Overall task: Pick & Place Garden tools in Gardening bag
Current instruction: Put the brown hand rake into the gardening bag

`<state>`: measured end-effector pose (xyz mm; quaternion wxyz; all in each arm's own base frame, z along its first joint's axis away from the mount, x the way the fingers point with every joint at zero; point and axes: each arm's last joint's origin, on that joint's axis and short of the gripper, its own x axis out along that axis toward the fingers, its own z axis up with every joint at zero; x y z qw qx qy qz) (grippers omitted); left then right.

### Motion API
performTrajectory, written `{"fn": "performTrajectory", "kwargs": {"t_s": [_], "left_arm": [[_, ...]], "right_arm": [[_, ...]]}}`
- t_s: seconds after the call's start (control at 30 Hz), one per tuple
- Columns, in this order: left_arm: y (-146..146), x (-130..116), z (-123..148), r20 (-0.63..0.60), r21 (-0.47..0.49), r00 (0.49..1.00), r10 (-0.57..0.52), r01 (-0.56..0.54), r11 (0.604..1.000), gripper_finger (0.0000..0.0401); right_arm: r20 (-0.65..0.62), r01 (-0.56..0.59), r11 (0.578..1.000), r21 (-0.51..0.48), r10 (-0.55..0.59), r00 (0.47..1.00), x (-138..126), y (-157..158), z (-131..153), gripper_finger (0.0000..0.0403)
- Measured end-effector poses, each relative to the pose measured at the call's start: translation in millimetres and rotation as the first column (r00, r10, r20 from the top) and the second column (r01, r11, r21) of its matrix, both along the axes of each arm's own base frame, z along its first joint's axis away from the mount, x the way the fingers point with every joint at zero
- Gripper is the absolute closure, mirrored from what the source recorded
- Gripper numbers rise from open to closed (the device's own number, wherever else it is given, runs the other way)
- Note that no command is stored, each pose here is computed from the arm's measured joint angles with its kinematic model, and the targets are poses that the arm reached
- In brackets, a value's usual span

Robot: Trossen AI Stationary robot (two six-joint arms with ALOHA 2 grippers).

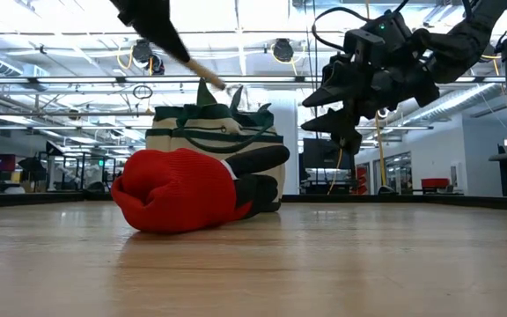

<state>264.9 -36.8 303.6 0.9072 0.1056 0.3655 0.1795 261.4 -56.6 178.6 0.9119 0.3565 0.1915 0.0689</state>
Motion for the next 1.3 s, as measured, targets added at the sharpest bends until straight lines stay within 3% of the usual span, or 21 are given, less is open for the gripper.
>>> {"fn": "performTrajectory", "kwargs": {"t_s": [0.2,0.6,0.8,1.1,1.3], "left_arm": [[9.9,-3.7,-10.7,-0.066,-0.049,0.993,0.093,-0.096,0.994,0.0325],[36.1,7.6,-31.6,-0.003,-0.227,1.000,0.007,-0.008,0.974,0.0325],[50.0,11.9,-34.7,0.003,-0.250,0.999,0.036,-0.034,0.968,0.0325],[64.0,43.2,-65.1,0.000,-0.331,0.997,-0.071,0.067,0.941,0.0325],[68.3,47.8,-73.5,-0.020,-0.341,0.996,-0.082,0.070,0.937,0.0325]], "right_arm": [[0.000,0.000,1.000,0.000,0.000,1.000,0.0,0.0,0.0,0.0236],[0.000,0.001,1.000,0.000,-0.001,1.000,0.0,0.0,0.0,0.0236],[0.001,0.002,1.000,-0.001,-0.002,1.000,0.1,-0.1,0.2,0.0236],[0.014,0.048,0.999,-0.022,-0.047,0.999,1.1,-1.5,1.7,0.0236],[0.028,0.046,0.999,-0.027,-0.045,0.999,1.5,-1.6,2.9,0.0236]]}}
